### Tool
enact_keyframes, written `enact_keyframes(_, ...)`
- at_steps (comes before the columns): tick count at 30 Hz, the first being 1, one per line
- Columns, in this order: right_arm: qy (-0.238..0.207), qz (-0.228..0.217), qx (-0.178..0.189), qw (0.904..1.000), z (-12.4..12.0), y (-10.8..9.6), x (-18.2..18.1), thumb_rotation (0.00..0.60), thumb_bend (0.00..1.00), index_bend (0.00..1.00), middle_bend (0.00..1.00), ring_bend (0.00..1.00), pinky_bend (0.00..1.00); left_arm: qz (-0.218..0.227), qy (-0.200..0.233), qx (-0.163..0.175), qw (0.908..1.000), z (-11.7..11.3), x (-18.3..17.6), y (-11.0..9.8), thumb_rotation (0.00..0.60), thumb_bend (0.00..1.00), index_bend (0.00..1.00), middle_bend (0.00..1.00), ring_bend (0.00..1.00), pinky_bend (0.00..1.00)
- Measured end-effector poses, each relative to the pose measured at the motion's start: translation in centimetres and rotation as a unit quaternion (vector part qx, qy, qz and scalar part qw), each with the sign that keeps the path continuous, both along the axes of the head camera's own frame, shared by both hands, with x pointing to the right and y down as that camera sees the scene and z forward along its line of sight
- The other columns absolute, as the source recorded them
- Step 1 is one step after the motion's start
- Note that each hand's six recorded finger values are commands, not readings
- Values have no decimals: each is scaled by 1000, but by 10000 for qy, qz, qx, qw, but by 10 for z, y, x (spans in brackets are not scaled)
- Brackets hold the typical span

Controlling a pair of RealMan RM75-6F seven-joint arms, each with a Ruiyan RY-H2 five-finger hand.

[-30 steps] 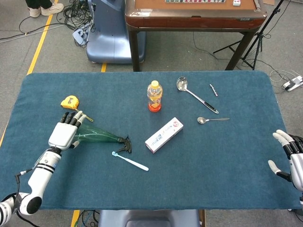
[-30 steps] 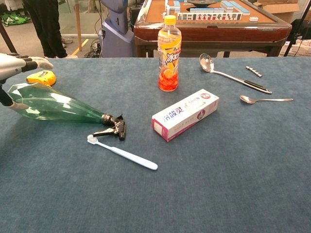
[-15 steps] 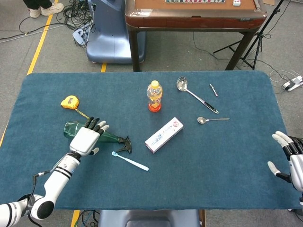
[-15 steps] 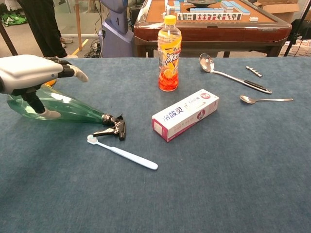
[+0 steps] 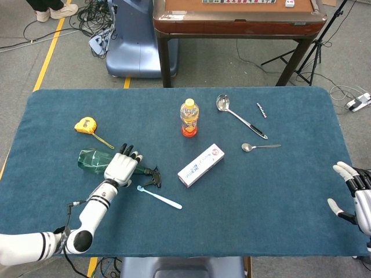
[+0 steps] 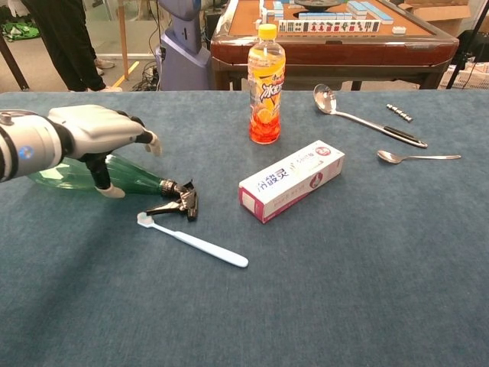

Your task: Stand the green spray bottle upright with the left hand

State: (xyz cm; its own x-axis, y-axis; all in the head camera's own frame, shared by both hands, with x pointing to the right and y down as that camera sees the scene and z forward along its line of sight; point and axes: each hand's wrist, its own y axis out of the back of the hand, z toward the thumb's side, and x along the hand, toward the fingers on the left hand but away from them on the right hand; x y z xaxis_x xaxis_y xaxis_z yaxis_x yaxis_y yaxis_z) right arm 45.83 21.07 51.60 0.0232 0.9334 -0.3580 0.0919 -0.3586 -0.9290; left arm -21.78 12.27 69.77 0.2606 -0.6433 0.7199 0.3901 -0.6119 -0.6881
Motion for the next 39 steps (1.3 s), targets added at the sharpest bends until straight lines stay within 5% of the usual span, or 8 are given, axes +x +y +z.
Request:
enact_keyframes(22,-6,33,3,10000,-1,1,3,600,233,178,181,136,160,129,-1111,125,9937,20,-3,-6,600,244,274,282,85,0)
enact_keyframes(30,4,42,34,10000,-4,2,3,600,232,178,181,135,160,104,-1168,156,9930,24,-7,-8,600,245,376,392,172,0)
enact_keyframes(39,6,25,52,10000,-6,2,1,600,233,178,181,136,160,-269,-687,196,9971,15,-16,-16,600,246,420,438,209,0)
